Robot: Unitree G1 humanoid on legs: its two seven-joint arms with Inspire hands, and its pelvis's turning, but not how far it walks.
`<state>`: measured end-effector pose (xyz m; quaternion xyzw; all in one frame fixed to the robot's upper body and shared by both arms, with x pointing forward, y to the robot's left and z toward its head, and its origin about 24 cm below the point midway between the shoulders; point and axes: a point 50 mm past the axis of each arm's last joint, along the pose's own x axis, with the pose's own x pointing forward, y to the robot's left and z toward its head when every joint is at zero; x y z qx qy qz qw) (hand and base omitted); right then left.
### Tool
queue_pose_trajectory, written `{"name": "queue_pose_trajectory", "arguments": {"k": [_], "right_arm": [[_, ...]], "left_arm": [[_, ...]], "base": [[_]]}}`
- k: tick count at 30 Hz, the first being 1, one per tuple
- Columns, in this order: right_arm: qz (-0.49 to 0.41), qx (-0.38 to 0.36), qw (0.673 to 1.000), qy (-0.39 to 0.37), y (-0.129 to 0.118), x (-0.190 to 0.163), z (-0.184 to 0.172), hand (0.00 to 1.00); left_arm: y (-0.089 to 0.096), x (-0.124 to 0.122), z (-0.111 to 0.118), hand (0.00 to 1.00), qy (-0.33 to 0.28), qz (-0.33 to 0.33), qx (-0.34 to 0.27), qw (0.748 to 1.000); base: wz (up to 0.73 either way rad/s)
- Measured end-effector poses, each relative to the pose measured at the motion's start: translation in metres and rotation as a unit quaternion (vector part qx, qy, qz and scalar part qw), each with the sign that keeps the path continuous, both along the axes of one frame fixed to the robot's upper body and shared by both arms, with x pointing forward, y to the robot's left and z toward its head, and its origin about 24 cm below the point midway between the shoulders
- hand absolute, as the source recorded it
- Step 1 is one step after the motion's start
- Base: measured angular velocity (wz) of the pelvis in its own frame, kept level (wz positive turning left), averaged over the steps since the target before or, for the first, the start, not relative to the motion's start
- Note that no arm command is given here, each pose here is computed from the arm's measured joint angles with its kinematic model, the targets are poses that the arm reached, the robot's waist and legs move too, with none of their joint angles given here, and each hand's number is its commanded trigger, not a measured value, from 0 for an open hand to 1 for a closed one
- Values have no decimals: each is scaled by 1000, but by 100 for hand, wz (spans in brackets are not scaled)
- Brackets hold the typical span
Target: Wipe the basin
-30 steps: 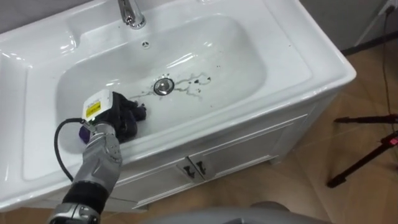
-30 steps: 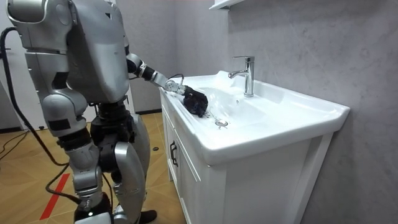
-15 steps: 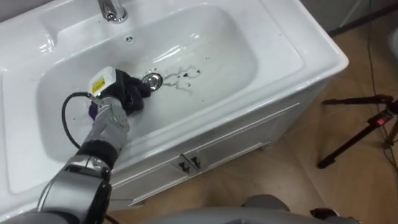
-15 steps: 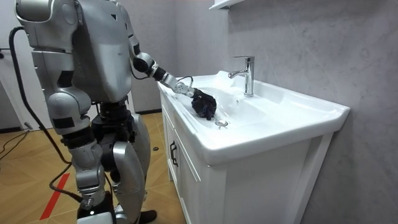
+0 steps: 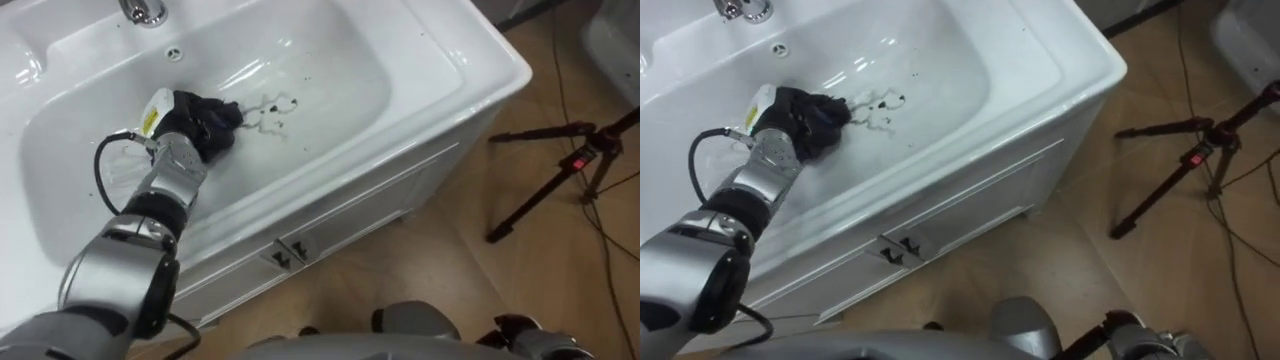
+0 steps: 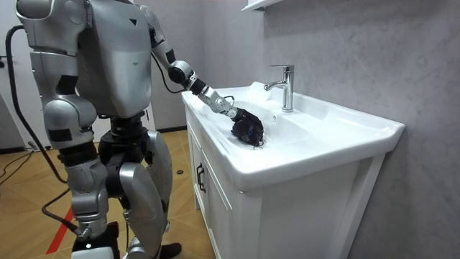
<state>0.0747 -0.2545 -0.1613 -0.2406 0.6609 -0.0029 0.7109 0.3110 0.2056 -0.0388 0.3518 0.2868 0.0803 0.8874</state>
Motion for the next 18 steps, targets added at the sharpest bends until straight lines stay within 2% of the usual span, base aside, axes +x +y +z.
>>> {"name": "queue_pose_trajectory", "arguments": {"k": [5, 10, 18], "right_arm": [[4, 1, 1000, -3, 0, 4, 1, 0], [24, -3, 1000, 2, 1, 9, 1, 0], [30, 9, 1000, 5, 3, 13, 1, 0]], "left_arm": [[-11, 15, 14, 100, -25, -8, -19, 999], [-33, 28, 27, 100, -52, -37, -42, 997], [-54, 40, 42, 100, -80, -66, -62, 993]], "base": [[-9], [-17], [-5]]}}
